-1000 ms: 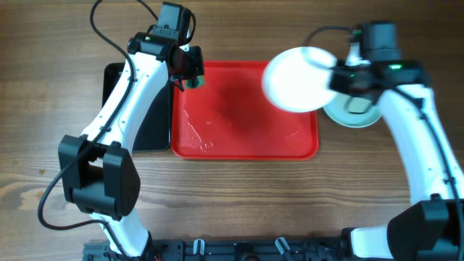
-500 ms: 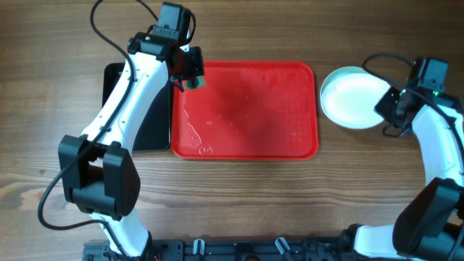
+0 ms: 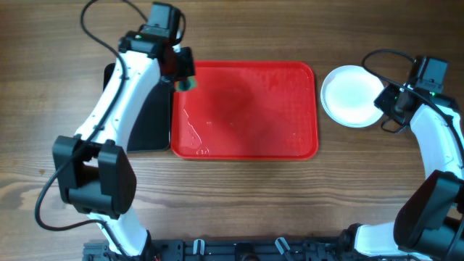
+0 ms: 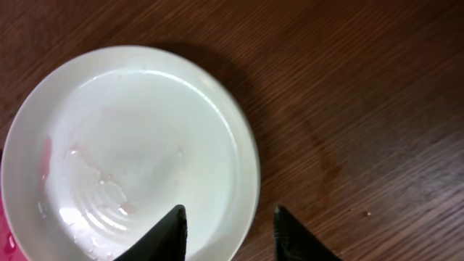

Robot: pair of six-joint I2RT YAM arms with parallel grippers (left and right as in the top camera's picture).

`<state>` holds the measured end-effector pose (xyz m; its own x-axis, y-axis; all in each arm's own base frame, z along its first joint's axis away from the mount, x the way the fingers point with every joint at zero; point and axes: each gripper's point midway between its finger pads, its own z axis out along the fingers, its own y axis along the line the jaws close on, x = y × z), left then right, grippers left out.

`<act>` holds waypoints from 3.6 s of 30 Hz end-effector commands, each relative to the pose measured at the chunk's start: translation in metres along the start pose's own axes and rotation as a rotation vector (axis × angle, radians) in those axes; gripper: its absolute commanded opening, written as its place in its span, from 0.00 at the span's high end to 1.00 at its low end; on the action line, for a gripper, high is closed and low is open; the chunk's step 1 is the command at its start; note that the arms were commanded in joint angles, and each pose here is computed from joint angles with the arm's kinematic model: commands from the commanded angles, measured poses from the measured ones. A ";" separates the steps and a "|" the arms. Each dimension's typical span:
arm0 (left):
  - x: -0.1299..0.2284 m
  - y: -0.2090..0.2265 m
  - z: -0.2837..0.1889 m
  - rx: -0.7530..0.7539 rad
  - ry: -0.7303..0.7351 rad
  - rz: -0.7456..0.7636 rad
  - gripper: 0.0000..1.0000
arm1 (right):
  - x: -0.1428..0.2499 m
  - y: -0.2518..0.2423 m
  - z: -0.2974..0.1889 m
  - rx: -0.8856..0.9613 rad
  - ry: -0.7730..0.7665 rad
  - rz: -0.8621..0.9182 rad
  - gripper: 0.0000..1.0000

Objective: Clean dirty plates on tray and stack at the side

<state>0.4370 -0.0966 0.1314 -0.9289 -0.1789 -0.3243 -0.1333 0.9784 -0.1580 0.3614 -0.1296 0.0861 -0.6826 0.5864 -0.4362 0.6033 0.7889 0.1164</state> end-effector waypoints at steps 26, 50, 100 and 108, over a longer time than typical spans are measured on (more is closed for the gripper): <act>0.032 0.132 0.037 -0.203 0.037 -0.151 0.77 | 0.061 0.126 -0.041 -0.362 0.196 -0.296 0.49; 0.000 0.070 -0.114 -0.011 -0.197 -0.094 0.00 | 0.029 0.139 -0.188 -0.547 -0.012 -0.418 0.50; 0.001 0.066 -0.121 -0.003 -0.211 -0.083 0.00 | 0.144 0.091 -0.212 -0.844 -0.922 -0.688 0.00; 0.001 0.066 -0.121 -0.003 -0.211 -0.083 0.00 | 0.140 0.078 -0.176 -0.783 -0.968 -0.512 0.00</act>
<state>0.3839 -0.0176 0.2278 -0.8277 -0.2799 -0.4864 -0.2184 0.9591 -0.1801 0.2350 0.0661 0.1931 -0.0234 0.0039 -0.9997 -0.3650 0.9309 0.0121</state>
